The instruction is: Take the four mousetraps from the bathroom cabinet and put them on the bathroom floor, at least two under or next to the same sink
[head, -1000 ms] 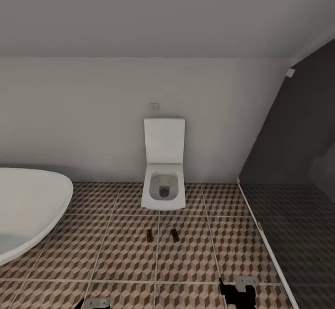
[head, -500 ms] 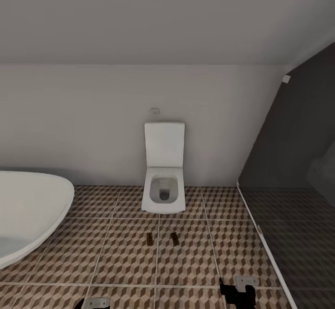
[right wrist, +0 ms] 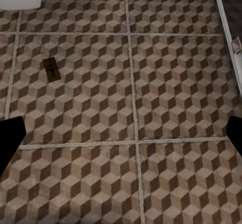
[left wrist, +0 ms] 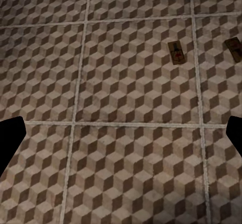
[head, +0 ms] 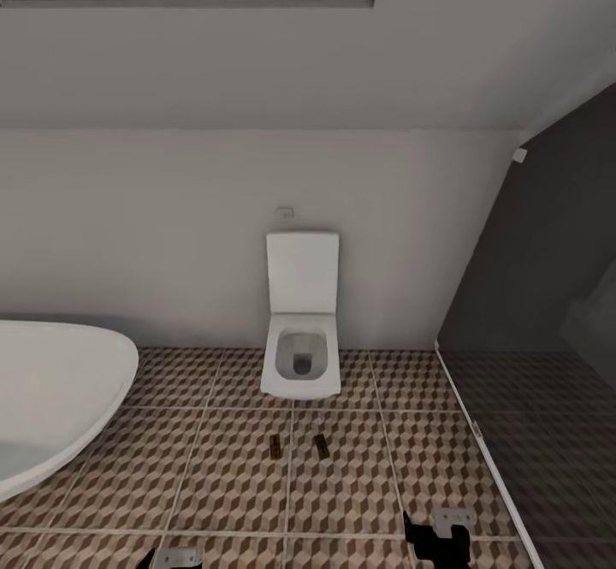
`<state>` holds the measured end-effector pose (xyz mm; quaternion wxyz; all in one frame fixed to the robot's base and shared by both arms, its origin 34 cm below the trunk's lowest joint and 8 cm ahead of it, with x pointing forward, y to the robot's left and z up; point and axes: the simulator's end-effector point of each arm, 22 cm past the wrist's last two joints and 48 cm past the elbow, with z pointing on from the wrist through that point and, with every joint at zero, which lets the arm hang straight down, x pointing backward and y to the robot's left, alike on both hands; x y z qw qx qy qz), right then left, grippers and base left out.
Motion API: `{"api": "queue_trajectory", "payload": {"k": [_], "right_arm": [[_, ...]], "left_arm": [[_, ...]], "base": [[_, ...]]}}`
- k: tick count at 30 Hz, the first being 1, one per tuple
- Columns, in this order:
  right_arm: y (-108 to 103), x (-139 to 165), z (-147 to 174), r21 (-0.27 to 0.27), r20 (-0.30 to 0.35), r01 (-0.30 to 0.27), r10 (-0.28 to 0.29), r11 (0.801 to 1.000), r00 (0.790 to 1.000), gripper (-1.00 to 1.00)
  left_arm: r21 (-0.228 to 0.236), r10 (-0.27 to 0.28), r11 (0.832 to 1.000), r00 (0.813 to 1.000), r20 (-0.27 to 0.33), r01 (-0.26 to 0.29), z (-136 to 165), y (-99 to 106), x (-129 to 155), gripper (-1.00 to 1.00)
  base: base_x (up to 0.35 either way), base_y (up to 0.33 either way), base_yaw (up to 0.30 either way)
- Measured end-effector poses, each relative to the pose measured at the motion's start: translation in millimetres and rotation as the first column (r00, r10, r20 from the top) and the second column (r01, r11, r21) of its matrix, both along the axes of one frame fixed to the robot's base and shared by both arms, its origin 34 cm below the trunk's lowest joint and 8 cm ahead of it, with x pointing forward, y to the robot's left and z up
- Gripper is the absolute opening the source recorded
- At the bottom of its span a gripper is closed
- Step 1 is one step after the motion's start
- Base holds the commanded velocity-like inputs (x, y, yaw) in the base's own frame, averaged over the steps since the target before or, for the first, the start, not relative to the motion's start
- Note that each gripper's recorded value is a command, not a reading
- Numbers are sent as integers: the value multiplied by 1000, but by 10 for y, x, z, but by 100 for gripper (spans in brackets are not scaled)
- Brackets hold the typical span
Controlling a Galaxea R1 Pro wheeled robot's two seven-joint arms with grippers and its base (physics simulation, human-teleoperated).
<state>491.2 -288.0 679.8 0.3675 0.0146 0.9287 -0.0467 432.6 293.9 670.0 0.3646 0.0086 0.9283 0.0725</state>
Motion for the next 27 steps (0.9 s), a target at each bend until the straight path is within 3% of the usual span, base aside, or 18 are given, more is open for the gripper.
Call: {"api": "queue_trajectory", "payload": {"k": [27], "right_arm": [[3, 116, 141, 1, 37, -1, 1, 1000, 999, 100]], "left_arm": [[1, 1, 1000, 999, 36, -1, 120, 3, 119, 100]], "base": [[0, 0, 0]]}}
